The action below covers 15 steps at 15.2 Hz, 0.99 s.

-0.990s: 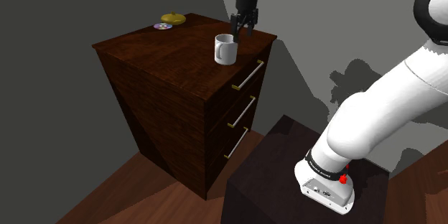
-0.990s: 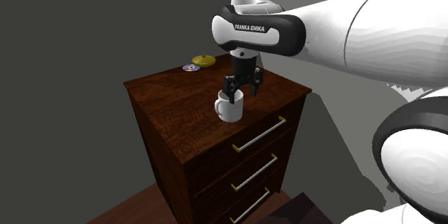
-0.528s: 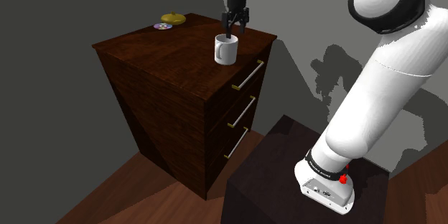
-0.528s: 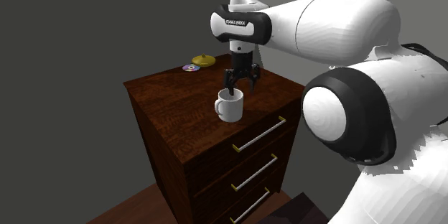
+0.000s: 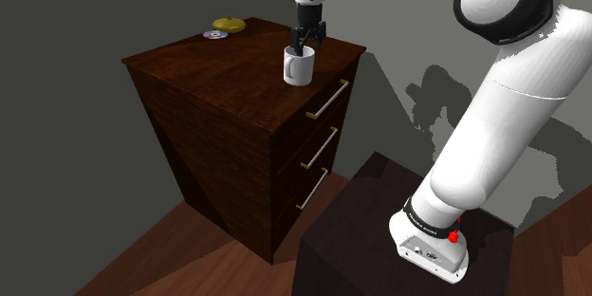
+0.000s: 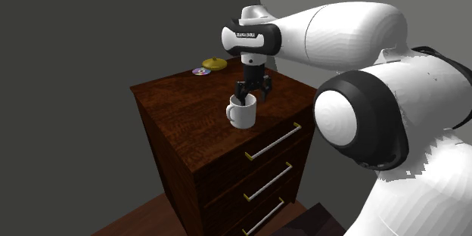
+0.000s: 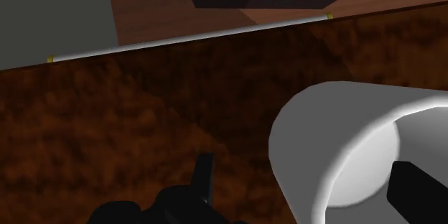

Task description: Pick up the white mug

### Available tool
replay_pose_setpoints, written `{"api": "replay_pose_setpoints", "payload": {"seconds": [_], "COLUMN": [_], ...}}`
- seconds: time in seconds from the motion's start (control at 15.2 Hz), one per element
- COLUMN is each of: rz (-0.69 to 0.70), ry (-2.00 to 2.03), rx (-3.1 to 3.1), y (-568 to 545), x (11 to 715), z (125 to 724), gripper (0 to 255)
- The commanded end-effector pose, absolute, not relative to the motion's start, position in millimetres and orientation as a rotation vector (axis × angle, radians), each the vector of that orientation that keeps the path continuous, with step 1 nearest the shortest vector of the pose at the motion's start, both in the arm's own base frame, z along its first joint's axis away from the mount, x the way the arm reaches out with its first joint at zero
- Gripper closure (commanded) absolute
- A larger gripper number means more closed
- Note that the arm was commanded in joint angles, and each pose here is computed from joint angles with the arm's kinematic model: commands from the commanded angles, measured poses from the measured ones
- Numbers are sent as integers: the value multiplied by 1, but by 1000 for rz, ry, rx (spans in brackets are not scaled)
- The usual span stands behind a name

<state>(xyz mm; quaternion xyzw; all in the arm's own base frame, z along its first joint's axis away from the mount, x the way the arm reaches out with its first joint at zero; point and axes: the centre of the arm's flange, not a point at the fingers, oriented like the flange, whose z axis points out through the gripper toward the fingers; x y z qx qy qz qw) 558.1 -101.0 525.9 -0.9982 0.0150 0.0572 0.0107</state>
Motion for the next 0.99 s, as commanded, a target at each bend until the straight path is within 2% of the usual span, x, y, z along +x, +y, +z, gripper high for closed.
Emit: {"api": "replay_pose_setpoints", "payload": {"seconds": [0.0, 0.59, 0.92], "rz": [178, 178, 178], "ry": [47, 47, 47], "rx": [-3115, -3115, -3115], "y": [-101, -101, -101], "x": [558, 558, 558], "z": [524, 525, 551], "gripper": [255, 255, 255]}}
